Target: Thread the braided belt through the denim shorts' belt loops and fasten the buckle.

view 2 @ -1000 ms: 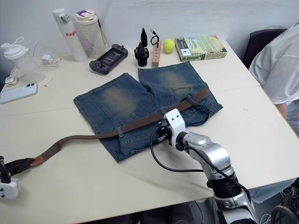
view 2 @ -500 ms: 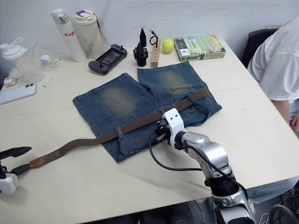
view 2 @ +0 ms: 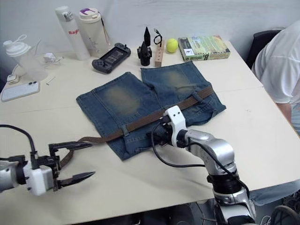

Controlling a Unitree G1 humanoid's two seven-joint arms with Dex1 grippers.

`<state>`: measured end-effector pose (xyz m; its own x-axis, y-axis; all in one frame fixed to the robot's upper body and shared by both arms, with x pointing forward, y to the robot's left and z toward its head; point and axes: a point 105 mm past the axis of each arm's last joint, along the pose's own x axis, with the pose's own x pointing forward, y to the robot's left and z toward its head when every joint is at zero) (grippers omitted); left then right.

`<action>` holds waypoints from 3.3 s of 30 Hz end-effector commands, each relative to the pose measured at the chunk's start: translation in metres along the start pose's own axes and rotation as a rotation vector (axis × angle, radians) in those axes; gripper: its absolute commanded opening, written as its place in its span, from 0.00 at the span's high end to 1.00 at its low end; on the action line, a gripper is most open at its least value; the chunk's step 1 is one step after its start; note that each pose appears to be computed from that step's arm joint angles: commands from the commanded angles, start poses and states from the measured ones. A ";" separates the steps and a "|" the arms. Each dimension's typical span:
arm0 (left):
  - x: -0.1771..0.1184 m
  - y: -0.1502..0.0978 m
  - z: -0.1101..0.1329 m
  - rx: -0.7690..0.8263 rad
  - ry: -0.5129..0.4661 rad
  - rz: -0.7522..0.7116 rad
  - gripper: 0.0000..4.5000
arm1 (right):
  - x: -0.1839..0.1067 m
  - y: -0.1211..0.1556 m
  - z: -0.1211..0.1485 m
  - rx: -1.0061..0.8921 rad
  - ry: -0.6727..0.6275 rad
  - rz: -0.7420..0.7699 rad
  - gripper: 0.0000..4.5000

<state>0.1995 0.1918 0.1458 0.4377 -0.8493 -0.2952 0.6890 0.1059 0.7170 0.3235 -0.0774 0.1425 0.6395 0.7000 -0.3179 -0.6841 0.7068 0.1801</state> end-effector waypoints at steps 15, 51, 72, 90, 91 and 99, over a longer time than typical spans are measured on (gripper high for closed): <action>0.063 0.014 0.022 -0.346 -0.146 0.140 0.00 | -0.062 -0.050 0.031 -0.458 -0.086 -0.090 0.01; 0.082 0.033 -0.082 0.004 0.185 0.023 1.00 | -0.051 -0.083 -0.030 -0.804 0.348 -0.106 0.99; 0.065 0.040 -0.086 -0.049 0.087 0.061 0.72 | -0.054 -0.056 -0.024 -0.649 0.241 -0.213 0.71; 0.019 0.103 -0.063 -0.666 -0.090 0.069 0.24 | -0.102 -0.087 0.065 -0.259 0.042 -0.125 0.00; 0.021 0.109 -0.071 -0.692 -0.068 0.073 0.24 | -0.097 -0.093 0.067 -0.226 0.045 -0.129 0.00; 0.047 0.155 -0.087 -0.923 -0.159 0.096 0.24 | -0.072 -0.133 0.067 -0.102 0.103 -0.189 0.00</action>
<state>0.3691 0.2156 0.1867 0.4840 -0.8656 -0.1282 0.8714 0.4902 -0.0202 0.3827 -0.2066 0.1903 0.6934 0.5638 -0.4486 -0.6105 0.7905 0.0498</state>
